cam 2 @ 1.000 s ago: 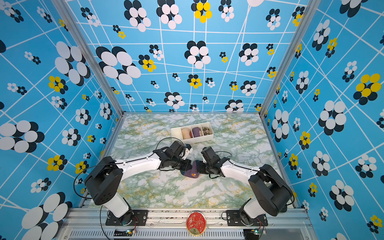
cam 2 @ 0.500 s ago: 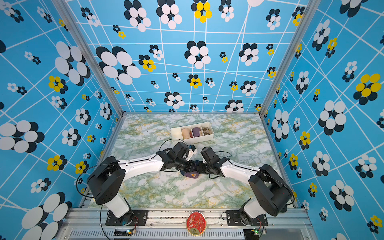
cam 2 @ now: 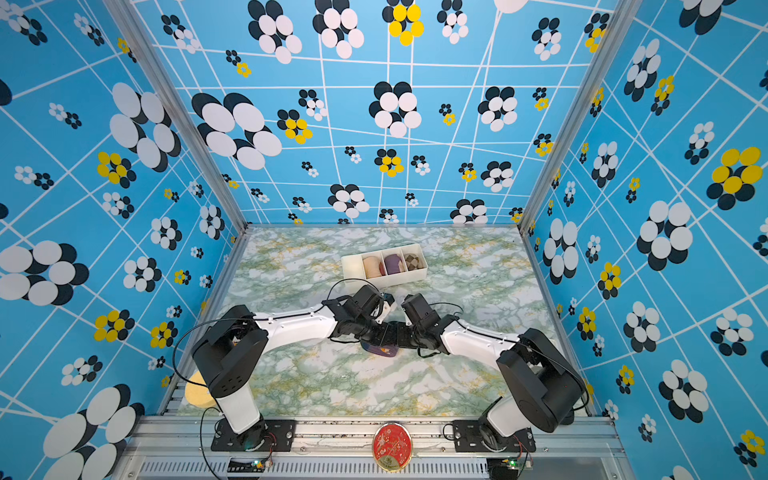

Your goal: Roll the socks

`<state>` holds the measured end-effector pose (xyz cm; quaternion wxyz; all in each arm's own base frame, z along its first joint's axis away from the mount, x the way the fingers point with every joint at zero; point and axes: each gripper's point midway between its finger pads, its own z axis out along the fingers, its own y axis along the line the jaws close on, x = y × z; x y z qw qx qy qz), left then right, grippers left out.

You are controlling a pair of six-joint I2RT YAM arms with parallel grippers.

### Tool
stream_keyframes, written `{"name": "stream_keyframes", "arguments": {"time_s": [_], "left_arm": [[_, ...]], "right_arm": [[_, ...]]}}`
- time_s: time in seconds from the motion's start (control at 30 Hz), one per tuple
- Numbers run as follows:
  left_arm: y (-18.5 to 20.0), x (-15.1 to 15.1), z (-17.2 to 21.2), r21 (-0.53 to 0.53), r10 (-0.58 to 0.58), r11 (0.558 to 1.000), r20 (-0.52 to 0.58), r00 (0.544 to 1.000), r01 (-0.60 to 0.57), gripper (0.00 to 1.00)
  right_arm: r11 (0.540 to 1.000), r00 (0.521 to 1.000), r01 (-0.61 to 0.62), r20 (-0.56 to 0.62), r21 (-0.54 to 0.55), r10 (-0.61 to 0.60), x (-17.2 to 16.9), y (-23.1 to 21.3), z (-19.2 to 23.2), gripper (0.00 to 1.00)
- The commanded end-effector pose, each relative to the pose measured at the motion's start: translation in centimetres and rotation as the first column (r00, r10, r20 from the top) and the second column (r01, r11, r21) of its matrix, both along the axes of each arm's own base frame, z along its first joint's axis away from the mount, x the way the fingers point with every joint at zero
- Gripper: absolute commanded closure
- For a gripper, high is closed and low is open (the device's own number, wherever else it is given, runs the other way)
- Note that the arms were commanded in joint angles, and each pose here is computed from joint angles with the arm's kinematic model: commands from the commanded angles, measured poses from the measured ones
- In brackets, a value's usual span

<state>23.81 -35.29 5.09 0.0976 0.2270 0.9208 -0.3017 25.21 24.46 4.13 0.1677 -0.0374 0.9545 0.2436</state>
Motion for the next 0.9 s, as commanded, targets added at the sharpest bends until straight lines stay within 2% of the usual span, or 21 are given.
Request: {"name": "stream_keyframes", "arguments": {"time_s": [0.0, 0.13, 0.5, 0.67, 0.87], "left_arm": [[1.9, 0.0, -2.1, 0.116, 0.000, 0.993, -0.008, 1.000, 0.000, 1.00], [2.9, 0.2, -2.9, 0.141, 0.019, 0.990, -0.013, 1.000, -0.017, 1.00], [5.4, 0.6, -5.2, 0.153, 0.076, 0.986, -0.052, 0.996, -0.068, 1.00], [5.7, 0.5, -6.4, 0.128, 0.095, 0.988, -0.091, 0.991, -0.083, 1.00], [5.7, 0.9, -6.4, 0.065, 0.119, 0.992, -0.117, 0.986, -0.112, 1.00]], "right_arm": [[1.000, 1.000, -0.014, 0.028, 0.006, 0.014, 0.3, 0.5, 0.9, 1.00], [0.999, 0.999, -0.021, 0.040, 0.029, 0.019, 0.4, 0.8, 1.4, 0.97], [0.994, 0.998, -0.014, 0.061, 0.108, 0.007, 0.5, 1.2, 2.6, 0.66], [0.986, 0.998, 0.006, 0.065, 0.168, -0.017, 0.6, 0.5, 3.5, 0.61], [0.981, 0.996, 0.069, 0.038, 0.180, -0.077, 0.9, -1.2, 2.4, 0.60]]}}
